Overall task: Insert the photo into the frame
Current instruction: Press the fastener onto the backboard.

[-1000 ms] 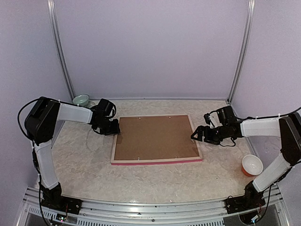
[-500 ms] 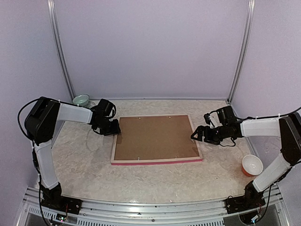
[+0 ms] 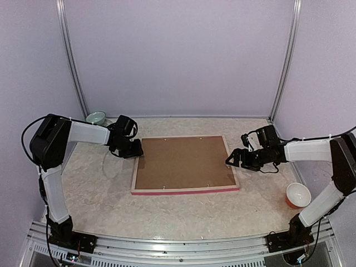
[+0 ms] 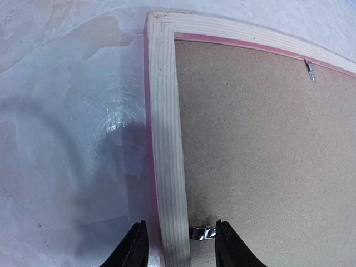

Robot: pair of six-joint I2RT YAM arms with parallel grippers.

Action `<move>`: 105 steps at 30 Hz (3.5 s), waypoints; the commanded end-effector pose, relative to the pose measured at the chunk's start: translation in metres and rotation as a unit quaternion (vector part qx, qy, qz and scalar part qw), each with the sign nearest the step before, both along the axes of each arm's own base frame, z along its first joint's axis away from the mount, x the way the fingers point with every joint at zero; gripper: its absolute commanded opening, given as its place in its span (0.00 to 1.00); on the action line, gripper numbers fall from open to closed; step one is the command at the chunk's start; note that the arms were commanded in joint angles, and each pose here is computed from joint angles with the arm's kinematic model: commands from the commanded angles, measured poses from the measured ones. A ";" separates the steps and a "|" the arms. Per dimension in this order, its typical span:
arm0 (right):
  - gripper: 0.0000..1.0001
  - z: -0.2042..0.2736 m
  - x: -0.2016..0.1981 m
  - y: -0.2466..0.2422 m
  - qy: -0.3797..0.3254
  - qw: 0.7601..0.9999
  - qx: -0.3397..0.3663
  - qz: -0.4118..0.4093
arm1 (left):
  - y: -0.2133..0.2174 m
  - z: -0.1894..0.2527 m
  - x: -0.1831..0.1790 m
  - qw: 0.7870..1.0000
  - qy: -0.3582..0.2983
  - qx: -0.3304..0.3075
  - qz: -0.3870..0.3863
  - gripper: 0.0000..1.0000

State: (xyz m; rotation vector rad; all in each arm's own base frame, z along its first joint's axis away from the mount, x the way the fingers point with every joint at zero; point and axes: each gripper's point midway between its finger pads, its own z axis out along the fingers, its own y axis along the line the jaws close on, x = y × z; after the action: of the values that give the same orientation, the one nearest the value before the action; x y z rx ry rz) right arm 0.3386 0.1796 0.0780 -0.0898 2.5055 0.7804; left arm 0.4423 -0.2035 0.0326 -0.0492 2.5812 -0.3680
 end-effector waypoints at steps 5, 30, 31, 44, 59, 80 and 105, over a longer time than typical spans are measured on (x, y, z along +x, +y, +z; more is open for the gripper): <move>0.99 -0.002 0.004 -0.004 0.000 1.000 0.002 -0.007 | 0.004 -0.004 0.004 1.000 0.000 0.006 0.006 0.41; 0.99 -0.001 0.004 -0.004 0.000 1.000 0.004 -0.007 | 0.008 -0.011 0.000 1.000 0.010 0.014 0.006 0.35; 0.99 -0.001 0.004 -0.004 0.000 1.000 0.004 -0.007 | 0.009 -0.011 0.000 1.000 0.010 0.014 0.006 0.34; 0.99 0.003 0.006 -0.004 -0.004 1.000 0.003 -0.007 | 0.009 -0.009 -0.001 1.000 0.010 0.013 0.007 0.28; 0.99 0.004 0.010 -0.009 -0.006 1.000 -0.018 -0.013 | 0.008 -0.005 0.001 1.000 0.006 0.011 0.008 0.24; 0.99 -0.004 0.008 -0.009 -0.003 0.999 -0.045 -0.009 | 0.004 -0.005 -0.001 0.999 0.007 0.047 0.005 0.36; 0.99 -0.009 0.006 -0.007 -0.003 0.999 -0.051 -0.004 | -0.002 -0.011 -0.002 0.998 0.015 0.054 -0.005 0.35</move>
State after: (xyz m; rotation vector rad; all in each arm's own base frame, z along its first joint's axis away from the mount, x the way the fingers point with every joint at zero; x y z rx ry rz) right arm 0.3430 0.1702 0.0693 -0.0954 2.5424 0.6591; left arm 0.4419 -0.2026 0.0299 -0.0345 2.6053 -0.2524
